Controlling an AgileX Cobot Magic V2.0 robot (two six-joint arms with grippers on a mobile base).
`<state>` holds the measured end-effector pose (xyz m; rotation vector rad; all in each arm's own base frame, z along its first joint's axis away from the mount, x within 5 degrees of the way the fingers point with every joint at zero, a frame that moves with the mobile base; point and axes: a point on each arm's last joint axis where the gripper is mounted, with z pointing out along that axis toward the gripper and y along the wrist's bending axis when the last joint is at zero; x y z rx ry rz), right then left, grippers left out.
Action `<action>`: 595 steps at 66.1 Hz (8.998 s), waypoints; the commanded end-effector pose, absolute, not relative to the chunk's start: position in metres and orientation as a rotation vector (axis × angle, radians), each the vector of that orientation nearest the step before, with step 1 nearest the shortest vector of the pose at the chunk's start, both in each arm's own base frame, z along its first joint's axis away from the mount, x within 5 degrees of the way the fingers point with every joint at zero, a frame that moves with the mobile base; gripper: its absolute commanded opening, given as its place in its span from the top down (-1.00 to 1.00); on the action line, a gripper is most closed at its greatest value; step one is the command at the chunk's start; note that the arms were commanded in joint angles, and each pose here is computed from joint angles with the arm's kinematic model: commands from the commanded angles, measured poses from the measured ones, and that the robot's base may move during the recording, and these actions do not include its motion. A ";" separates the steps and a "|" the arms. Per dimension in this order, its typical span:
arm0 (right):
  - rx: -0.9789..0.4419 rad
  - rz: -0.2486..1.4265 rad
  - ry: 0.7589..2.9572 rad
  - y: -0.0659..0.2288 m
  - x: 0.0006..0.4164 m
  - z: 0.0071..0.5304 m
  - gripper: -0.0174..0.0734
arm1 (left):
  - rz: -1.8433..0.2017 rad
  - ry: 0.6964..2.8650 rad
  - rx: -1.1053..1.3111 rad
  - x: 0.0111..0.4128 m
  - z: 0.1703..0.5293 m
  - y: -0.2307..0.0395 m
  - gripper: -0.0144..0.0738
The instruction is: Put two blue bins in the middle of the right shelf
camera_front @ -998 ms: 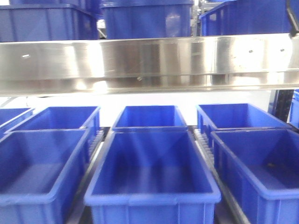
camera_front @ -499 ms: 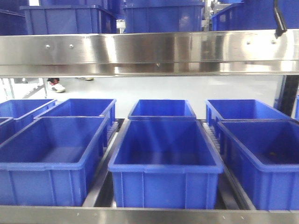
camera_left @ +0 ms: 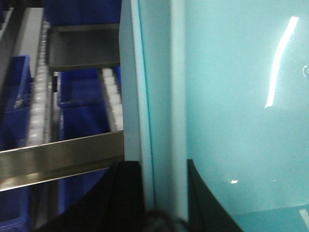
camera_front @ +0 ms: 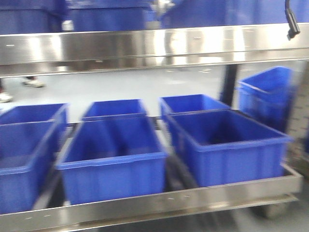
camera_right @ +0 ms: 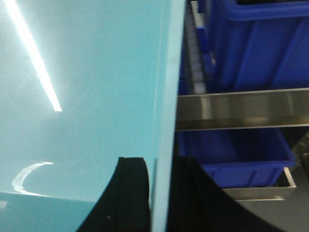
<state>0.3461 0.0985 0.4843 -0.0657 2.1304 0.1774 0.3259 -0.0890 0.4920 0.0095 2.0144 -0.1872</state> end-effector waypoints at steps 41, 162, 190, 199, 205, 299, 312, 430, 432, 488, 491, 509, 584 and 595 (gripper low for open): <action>-0.080 0.207 2.032 0.100 0.345 0.497 0.98 | -0.298 1.844 0.024 0.317 0.517 -0.095 0.92; -0.080 0.207 2.032 0.100 0.345 0.497 0.98 | -0.299 1.843 0.024 0.318 0.517 -0.095 0.92; -0.080 0.207 2.033 0.100 0.346 0.496 0.98 | -0.299 1.843 0.024 0.318 0.517 -0.095 0.92; -0.080 0.207 2.031 0.100 0.346 0.497 0.98 | -0.299 1.843 0.024 0.318 0.517 -0.095 0.92; -0.080 0.207 2.031 0.100 0.346 0.497 0.98 | -0.299 1.843 0.024 0.318 0.517 -0.095 0.92; -0.080 0.207 2.031 0.100 0.346 0.497 0.98 | -0.298 1.846 0.026 0.322 0.514 -0.096 0.92; -0.080 0.207 2.031 0.100 0.346 0.497 0.98 | -0.298 1.846 0.026 0.322 0.514 -0.096 0.92; -0.080 0.207 2.031 0.100 0.346 0.497 0.98 | -0.298 1.846 0.026 0.322 0.514 -0.096 0.92; -0.080 0.207 2.031 0.100 0.346 0.497 0.98 | -0.298 1.846 0.026 0.322 0.514 -0.096 0.92; -0.080 0.209 2.022 0.100 0.346 0.497 0.98 | -0.316 1.774 0.031 0.323 0.521 -0.097 0.92; -0.081 0.211 2.013 0.100 0.347 0.498 0.98 | -0.316 1.774 0.031 0.323 0.521 -0.097 0.92; -0.079 0.201 2.061 0.101 0.349 0.491 0.98 | -0.299 1.880 0.023 0.323 0.510 -0.097 0.92; 0.054 0.158 2.456 0.118 0.406 0.392 -0.10 | -0.128 2.349 0.046 0.383 0.384 -0.113 -0.18; 0.046 0.023 2.397 0.106 0.398 0.408 -0.28 | -0.067 2.312 0.049 0.381 0.403 -0.107 -0.47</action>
